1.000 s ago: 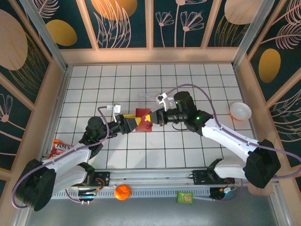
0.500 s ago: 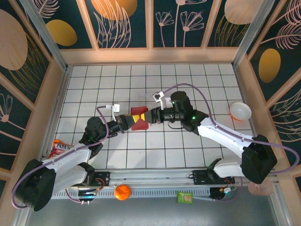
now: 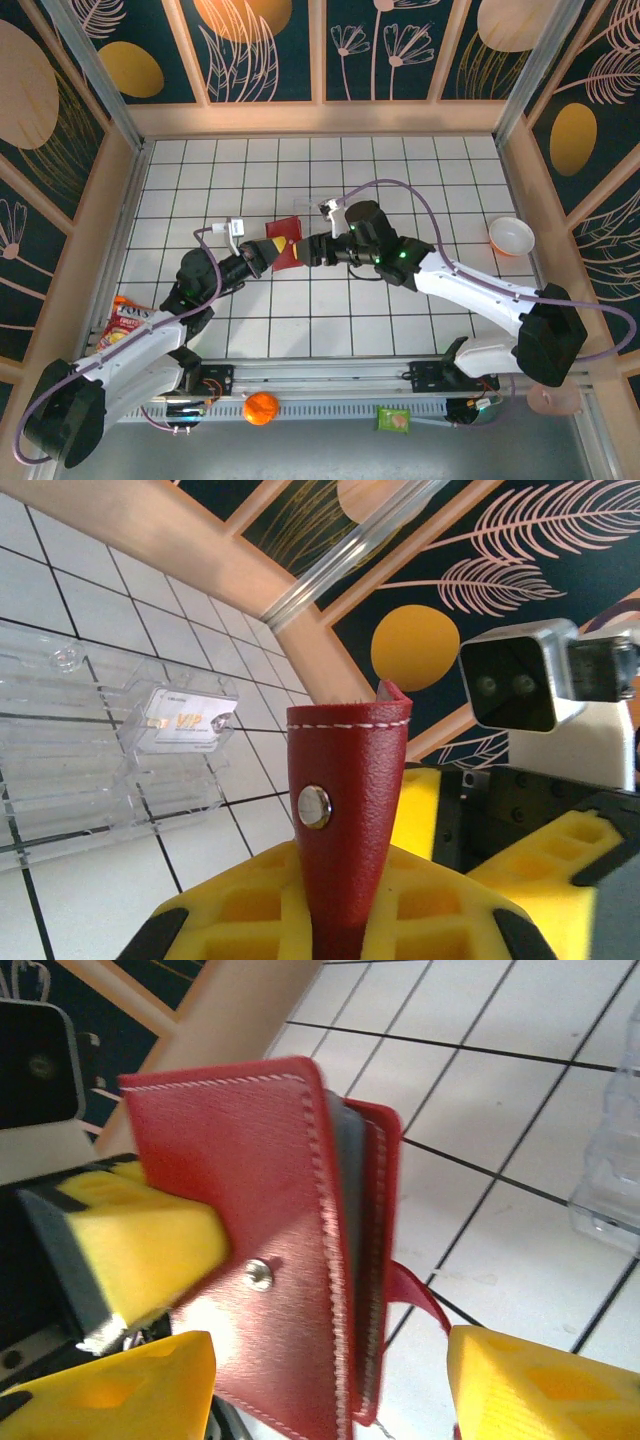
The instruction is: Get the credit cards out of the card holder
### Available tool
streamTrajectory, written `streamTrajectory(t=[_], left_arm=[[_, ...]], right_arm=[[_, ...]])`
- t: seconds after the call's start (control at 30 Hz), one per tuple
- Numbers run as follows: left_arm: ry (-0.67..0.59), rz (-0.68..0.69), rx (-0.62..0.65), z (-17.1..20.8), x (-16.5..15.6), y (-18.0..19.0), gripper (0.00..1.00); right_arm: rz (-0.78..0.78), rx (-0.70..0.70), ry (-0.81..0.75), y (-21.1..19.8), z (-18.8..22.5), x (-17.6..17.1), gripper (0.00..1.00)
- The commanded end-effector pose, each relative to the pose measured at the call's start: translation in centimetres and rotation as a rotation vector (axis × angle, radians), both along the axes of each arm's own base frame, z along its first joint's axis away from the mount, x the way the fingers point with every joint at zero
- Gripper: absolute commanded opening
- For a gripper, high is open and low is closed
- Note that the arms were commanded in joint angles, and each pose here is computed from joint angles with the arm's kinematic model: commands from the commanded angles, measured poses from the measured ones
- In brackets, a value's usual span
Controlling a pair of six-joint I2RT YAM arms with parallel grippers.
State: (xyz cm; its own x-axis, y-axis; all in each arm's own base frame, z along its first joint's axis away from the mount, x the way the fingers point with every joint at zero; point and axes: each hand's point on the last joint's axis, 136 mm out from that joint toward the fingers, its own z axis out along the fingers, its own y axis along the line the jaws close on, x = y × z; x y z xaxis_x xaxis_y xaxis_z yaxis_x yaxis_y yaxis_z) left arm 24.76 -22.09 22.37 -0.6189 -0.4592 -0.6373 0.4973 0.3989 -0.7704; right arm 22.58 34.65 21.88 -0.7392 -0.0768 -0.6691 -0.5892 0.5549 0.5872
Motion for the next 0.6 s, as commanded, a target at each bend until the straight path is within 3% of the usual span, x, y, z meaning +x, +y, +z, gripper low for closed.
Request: streamTrajectory(t=[0.0,0.13,0.23,0.4,0.57], left_arm=[[-0.099,-0.018,-0.036,3.2,-0.2,-0.2,0.00],[-0.116,-0.030,-0.031,3.6,-0.5,-0.2,0.00],[-0.116,-0.031,-0.025,3.4,-0.6,-0.2,0.00],[-0.119,-0.034,-0.036,3.6,-0.7,-0.2,0.00],[-0.120,-0.033,-0.040,3.7,-0.6,-0.2,0.00]], right_arm=[[-0.050,-0.055,-0.012,-1.3,-1.2,0.4,0.64],[-0.075,-0.055,-0.014,-2.4,-1.3,1.1,0.64],[-0.009,0.025,-0.026,-2.5,0.0,0.1,0.64],[0.039,0.083,-0.018,-2.4,0.6,-0.7,0.54],[0.077,0.105,-0.027,-1.6,0.9,-1.5,0.58]])
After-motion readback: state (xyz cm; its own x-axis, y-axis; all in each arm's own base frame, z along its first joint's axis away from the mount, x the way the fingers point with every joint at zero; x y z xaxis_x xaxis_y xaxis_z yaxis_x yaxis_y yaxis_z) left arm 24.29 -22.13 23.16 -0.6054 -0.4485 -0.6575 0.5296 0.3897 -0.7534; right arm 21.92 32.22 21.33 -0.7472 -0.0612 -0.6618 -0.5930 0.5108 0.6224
